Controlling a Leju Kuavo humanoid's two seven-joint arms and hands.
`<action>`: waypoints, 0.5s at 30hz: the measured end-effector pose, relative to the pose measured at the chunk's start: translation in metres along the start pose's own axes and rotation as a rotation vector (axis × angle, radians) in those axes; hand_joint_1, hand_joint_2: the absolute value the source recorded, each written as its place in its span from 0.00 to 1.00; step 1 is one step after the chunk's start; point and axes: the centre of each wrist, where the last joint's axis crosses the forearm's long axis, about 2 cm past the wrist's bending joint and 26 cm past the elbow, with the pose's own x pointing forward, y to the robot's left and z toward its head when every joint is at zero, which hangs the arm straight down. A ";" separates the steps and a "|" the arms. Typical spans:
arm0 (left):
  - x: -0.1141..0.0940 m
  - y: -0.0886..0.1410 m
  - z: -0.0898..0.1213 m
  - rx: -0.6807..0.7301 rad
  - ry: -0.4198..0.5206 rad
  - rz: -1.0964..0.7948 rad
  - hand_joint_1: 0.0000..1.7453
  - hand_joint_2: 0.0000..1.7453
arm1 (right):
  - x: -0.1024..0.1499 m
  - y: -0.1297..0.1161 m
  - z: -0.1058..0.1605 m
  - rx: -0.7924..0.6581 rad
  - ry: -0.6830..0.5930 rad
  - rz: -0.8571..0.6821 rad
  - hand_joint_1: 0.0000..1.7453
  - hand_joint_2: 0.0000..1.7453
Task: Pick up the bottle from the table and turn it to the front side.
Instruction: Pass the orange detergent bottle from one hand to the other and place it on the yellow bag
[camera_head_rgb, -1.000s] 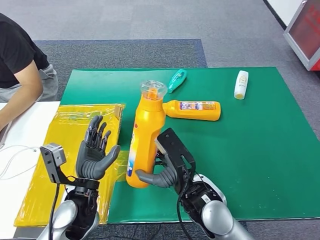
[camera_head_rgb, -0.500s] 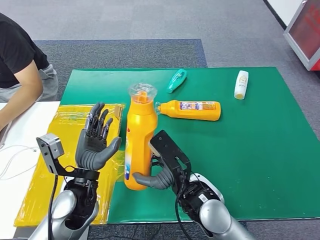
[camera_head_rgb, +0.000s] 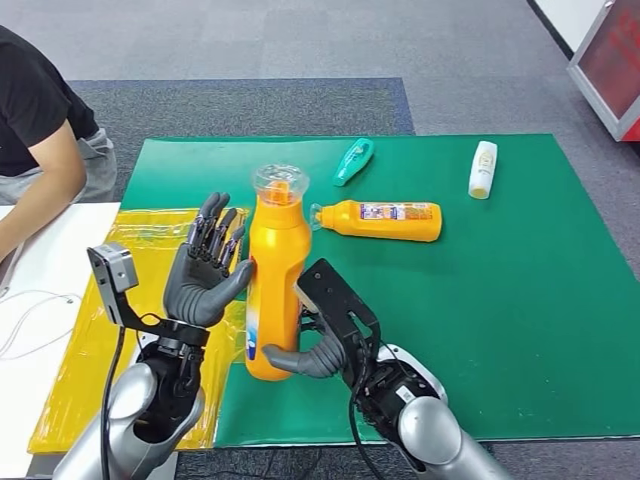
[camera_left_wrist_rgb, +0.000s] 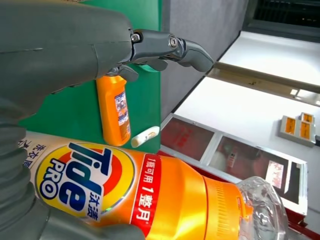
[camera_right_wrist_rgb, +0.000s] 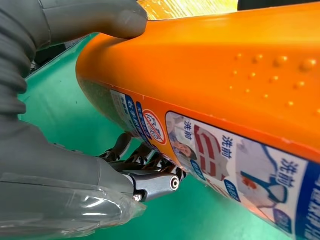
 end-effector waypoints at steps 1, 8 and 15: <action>-0.001 0.000 -0.001 -0.001 0.006 0.001 0.00 1.00 | 0.000 0.000 0.000 -0.001 -0.001 0.001 1.00 1.00; -0.006 -0.001 -0.007 -0.017 0.036 -0.005 0.00 1.00 | 0.002 -0.001 -0.001 -0.014 -0.007 0.008 1.00 1.00; -0.010 0.001 -0.011 -0.056 0.042 -0.061 0.00 1.00 | 0.001 -0.002 -0.003 -0.030 -0.007 0.023 1.00 1.00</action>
